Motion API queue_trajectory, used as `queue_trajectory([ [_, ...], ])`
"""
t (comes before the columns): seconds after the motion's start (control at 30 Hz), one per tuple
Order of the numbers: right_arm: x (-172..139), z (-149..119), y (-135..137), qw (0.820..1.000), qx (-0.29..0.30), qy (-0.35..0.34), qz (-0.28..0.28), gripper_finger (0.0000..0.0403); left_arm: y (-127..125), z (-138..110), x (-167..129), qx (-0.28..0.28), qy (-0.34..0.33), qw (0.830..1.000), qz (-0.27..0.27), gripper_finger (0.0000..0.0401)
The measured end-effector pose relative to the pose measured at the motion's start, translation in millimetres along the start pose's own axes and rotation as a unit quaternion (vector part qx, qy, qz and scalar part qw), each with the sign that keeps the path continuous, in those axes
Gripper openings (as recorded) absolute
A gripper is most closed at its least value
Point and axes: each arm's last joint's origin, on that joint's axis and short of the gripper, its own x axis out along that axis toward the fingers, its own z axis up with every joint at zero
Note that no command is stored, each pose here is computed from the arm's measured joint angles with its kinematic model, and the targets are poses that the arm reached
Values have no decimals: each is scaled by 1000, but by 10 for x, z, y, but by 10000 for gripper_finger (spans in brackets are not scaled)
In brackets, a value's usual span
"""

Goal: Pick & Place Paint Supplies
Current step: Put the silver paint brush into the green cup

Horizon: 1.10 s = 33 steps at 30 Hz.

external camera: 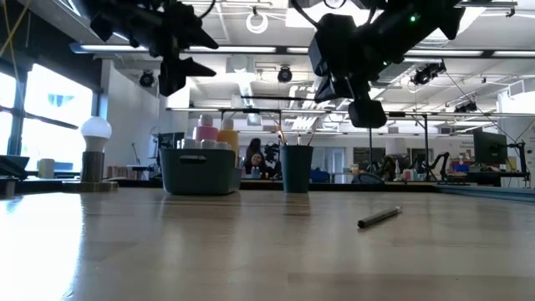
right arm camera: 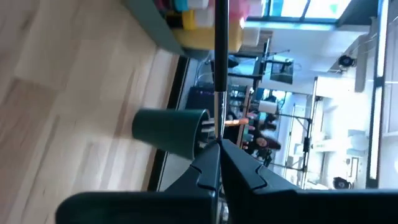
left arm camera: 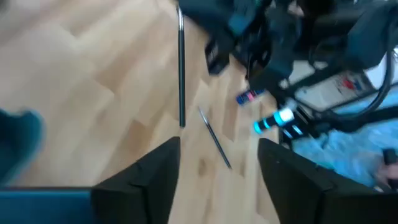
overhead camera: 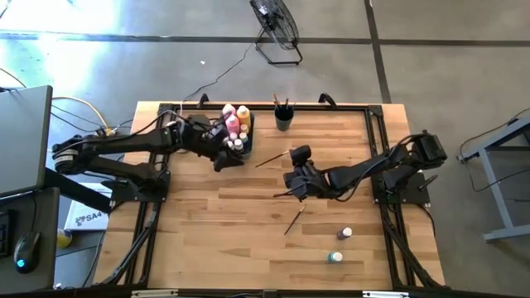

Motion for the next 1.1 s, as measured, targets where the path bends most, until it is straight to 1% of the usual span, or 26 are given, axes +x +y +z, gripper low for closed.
queue_trajectory([
  [0.07,-23,30,-16,1000,-3,-10,-6,3,37,-24,70,-13,25,1000,-11,226],
  [0.13,-53,63,-25,1000,-11,-27,-6,3,86,-40,158,-23,44,999,-18,233],
  [0.23,-95,102,-22,998,-22,-54,1,3,136,-48,282,-26,66,996,-47,232],
  [0.3,-117,119,-25,998,-22,-61,-1,3,161,-56,349,-28,80,994,-68,229],
  [0.4,-150,139,-15,996,-41,-75,2,3,196,-57,434,-26,87,992,-86,225],
  [0.6,-161,149,-8,995,-48,-88,9,3,243,-70,499,-40,91,992,-80,221],
  [0.87,-162,154,-5,994,-41,-99,16,3,258,-46,505,-35,60,997,-44,221],
  [0.97,-161,154,-3,994,-41,-99,17,3,247,-74,564,-31,58,997,-37,221],
  [1.03,-161,154,-3,994,-41,-99,17,3,229,-106,602,-28,63,997,-39,221],
  [1.1,-162,154,-3,994,-41,-100,18,3,183,-125,685,-16,60,996,-57,221],
])
